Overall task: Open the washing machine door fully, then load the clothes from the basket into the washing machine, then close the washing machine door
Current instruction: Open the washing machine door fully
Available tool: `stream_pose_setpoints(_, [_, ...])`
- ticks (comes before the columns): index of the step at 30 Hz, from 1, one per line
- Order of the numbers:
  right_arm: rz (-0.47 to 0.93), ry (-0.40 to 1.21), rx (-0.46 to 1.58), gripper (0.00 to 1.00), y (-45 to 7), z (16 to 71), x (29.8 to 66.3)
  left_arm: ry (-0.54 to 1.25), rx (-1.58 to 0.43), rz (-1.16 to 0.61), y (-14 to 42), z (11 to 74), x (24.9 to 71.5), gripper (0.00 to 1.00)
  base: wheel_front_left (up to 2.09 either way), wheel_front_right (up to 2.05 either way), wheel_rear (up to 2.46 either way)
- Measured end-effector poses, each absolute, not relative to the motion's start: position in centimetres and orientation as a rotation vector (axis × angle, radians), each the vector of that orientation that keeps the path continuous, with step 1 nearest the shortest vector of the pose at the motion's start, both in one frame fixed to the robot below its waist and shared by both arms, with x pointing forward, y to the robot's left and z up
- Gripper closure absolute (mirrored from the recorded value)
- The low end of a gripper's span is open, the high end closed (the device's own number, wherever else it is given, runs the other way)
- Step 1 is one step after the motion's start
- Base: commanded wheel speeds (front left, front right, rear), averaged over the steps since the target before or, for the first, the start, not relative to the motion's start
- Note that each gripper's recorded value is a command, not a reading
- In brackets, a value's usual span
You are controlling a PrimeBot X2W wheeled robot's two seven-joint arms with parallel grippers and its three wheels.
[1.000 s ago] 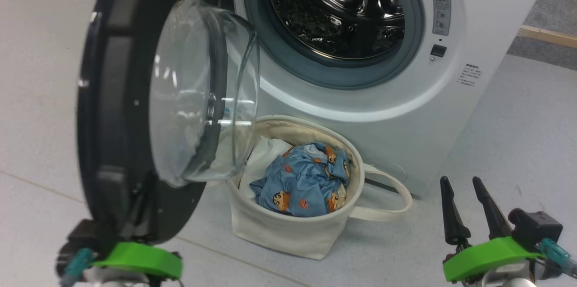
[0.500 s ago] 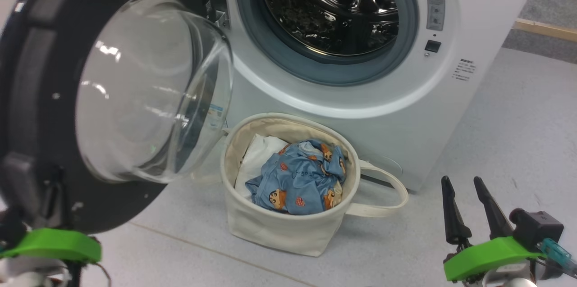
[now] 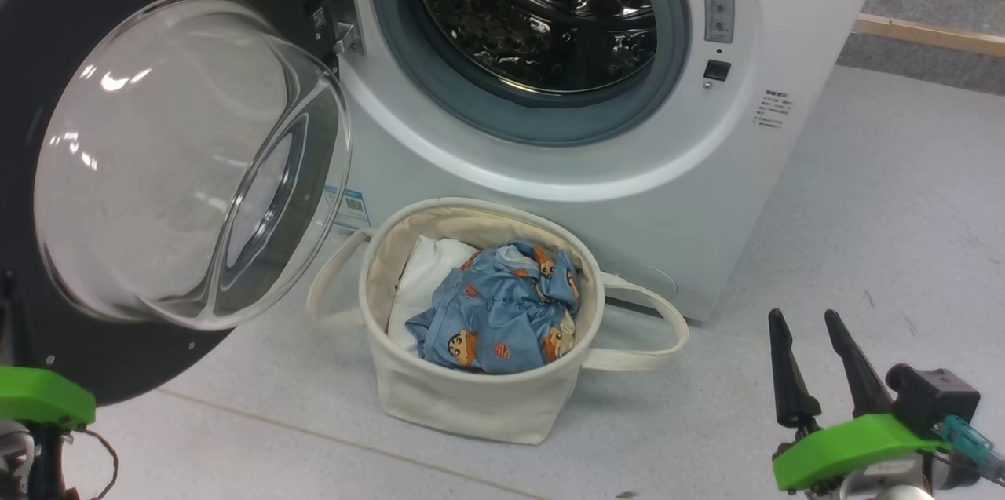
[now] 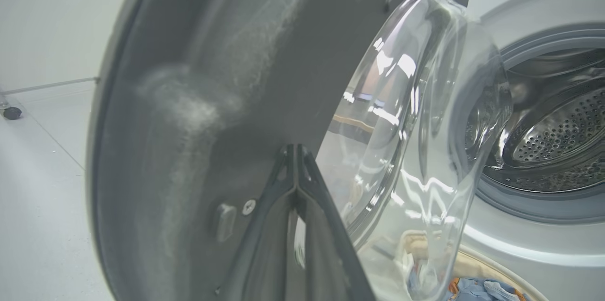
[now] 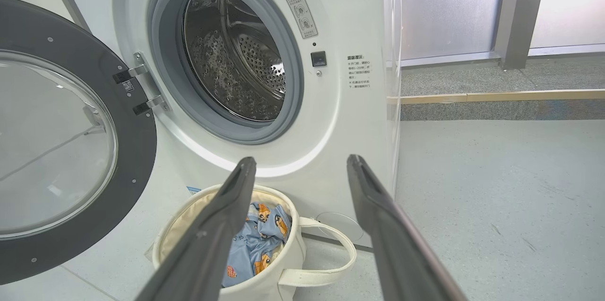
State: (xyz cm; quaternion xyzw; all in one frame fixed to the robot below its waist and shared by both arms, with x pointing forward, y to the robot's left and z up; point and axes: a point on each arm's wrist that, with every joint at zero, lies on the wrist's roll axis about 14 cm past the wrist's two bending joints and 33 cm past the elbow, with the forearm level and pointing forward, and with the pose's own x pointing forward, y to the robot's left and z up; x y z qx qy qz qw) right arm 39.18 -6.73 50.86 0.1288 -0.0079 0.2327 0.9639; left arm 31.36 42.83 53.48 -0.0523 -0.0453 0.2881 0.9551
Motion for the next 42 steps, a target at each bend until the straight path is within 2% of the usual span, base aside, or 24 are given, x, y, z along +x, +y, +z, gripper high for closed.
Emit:
stream_pose_setpoints(7, [0.478, -0.018, 0.264, 0.0, -6.5, 51.0, 39.2, -0.104, -0.114, 0.544, 41.6, 53.5, 31.7, 1.0, 0.0, 0.0, 0.0])
stream_pose_setpoints(8, [0.481, -0.018, 0.265, 0.0, -6.3, 51.0, 39.2, -0.11, -0.122, 0.537, 41.3, 53.5, 31.7, 0.95, 0.0, 0.0, 0.0])
stream_pose_setpoints(9, [0.484, -0.019, 0.266, 0.0, -6.2, 51.0, 39.2, -0.118, -0.127, 0.522, 40.8, 53.6, 31.8, 0.0, 0.0, 0.0, 0.0])
stream_pose_setpoints(23, [0.48, -0.051, 0.268, 0.0, -6.5, 52.1, 38.9, -0.174, -0.179, 0.307, 32.8, 53.8, 33.4, 0.0, 0.0, 0.0, 0.0])
stream_pose_setpoints(42, [0.273, -0.116, 0.235, 0.0, -14.2, 53.2, 36.4, -0.114, -0.18, 0.032, 22.6, 52.4, 38.9, 0.0, 0.0, 0.0, 0.0])
